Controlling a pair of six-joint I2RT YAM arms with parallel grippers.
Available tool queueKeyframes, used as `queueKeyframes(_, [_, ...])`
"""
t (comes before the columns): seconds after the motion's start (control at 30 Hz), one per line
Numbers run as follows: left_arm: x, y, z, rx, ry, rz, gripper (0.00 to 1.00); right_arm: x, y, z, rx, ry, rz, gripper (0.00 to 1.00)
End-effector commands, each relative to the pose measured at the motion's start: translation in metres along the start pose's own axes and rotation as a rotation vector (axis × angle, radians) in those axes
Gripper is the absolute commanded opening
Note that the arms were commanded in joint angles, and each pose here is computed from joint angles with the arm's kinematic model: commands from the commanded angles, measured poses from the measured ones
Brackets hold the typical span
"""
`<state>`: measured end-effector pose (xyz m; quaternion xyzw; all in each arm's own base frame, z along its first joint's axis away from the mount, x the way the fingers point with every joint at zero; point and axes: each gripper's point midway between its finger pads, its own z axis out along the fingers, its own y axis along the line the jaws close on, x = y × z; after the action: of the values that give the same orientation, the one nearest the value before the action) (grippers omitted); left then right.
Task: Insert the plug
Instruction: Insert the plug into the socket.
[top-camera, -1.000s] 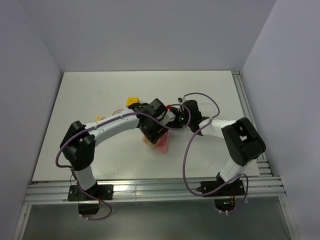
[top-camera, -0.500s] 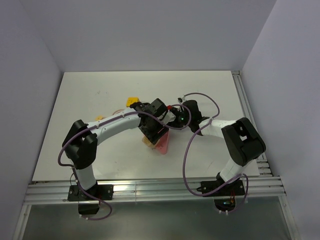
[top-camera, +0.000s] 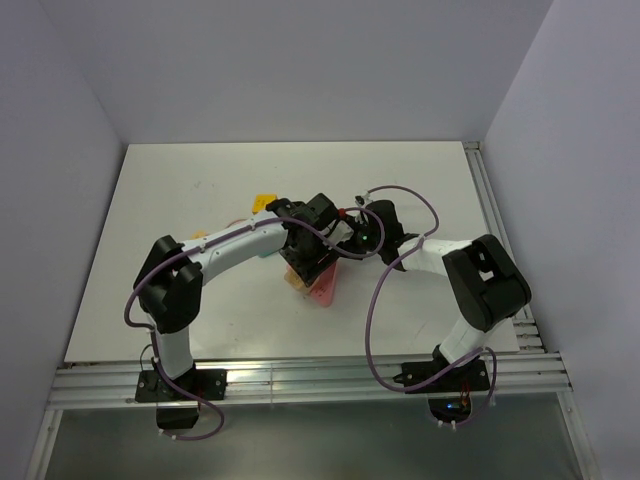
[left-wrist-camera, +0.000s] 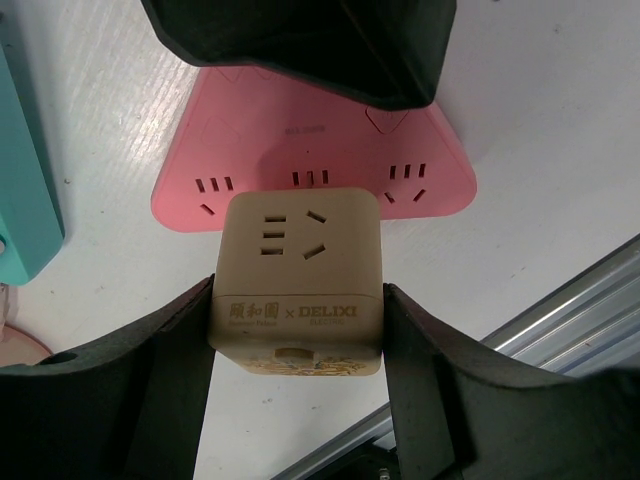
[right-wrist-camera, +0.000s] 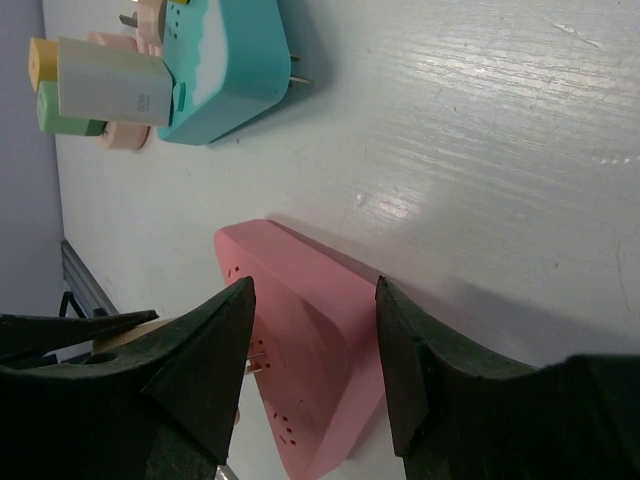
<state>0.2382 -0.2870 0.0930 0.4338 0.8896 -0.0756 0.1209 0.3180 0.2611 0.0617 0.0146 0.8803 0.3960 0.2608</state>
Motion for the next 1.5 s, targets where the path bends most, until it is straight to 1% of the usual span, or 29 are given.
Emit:
queueKeyframes(0.0, [-0.02, 0.001, -0.011, -0.019, -0.058, 0.017, 0.0, 0.001, 0.009, 0.003, -0.048, -0.003, -0.016, 0.59])
queueKeyframes(0.23, [-0.025, -0.001, -0.006, -0.022, -0.102, 0.012, 0.0, 0.008, 0.018, 0.005, -0.119, 0.027, 0.014, 0.59])
queueKeyframes(0.43, [-0.031, 0.002, -0.008, -0.037, -0.16, 0.009, 0.0, 0.013, 0.016, 0.007, -0.128, 0.046, 0.054, 0.59])
queueKeyframes(0.63, [-0.026, 0.002, -0.002, -0.036, -0.151, 0.008, 0.0, 0.01, 0.004, 0.003, -0.151, 0.04, 0.143, 0.59])
queueKeyframes(0.87, [-0.017, 0.002, 0.002, -0.037, -0.149, 0.008, 0.0, 0.006, -0.001, 0.0, -0.138, 0.023, 0.14, 0.59])
queueKeyframes(1.0, [-0.005, 0.002, 0.007, -0.039, -0.14, 0.009, 0.0, 0.005, -0.001, 0.0, -0.14, 0.022, 0.139, 0.59])
queueKeyframes(1.03, [-0.006, 0.002, 0.003, -0.039, -0.166, 0.005, 0.0, 0.005, -0.001, 0.0, -0.139, 0.021, 0.138, 0.59])
queueKeyframes(1.07, [-0.006, 0.001, 0.001, -0.035, -0.181, -0.03, 0.0, 0.006, -0.001, 0.0, -0.138, 0.022, 0.138, 0.59])
queueKeyframes(1.1, [0.0, 0.002, 0.003, -0.036, -0.178, -0.042, 0.0, 0.006, -0.002, 0.0, -0.138, 0.024, 0.137, 0.59])
queueKeyframes(1.13, [-0.006, 0.002, -0.004, -0.037, -0.228, -0.045, 0.0, 0.006, -0.001, 0.0, -0.139, 0.025, 0.139, 0.58])
queueKeyframes(1.17, [-0.006, 0.002, -0.005, -0.035, -0.244, -0.051, 0.0, 0.006, -0.001, 0.001, -0.141, 0.027, 0.137, 0.58])
queueKeyframes(1.2, [0.003, 0.001, -0.001, -0.032, -0.238, -0.052, 0.0, 0.007, -0.001, 0.001, -0.142, 0.031, 0.138, 0.58])
queueKeyframes(1.27, [-0.002, 0.001, -0.006, -0.031, -0.304, -0.053, 0.0, 0.007, 0.0, 0.001, -0.15, 0.037, 0.131, 0.58])
queueKeyframes(1.3, [0.005, 0.003, -0.002, -0.032, -0.3, -0.056, 0.0, 0.007, 0.001, 0.001, -0.156, 0.036, 0.132, 0.57])
queueKeyframes(1.37, [0.002, 0.002, -0.006, -0.015, -0.341, -0.059, 0.0, 0.007, 0.001, 0.001, -0.16, 0.036, 0.129, 0.57])
queueKeyframes(1.47, [0.007, 0.002, -0.002, -0.005, -0.34, -0.069, 0.0, 0.008, 0.002, 0.001, -0.165, 0.037, 0.127, 0.57])
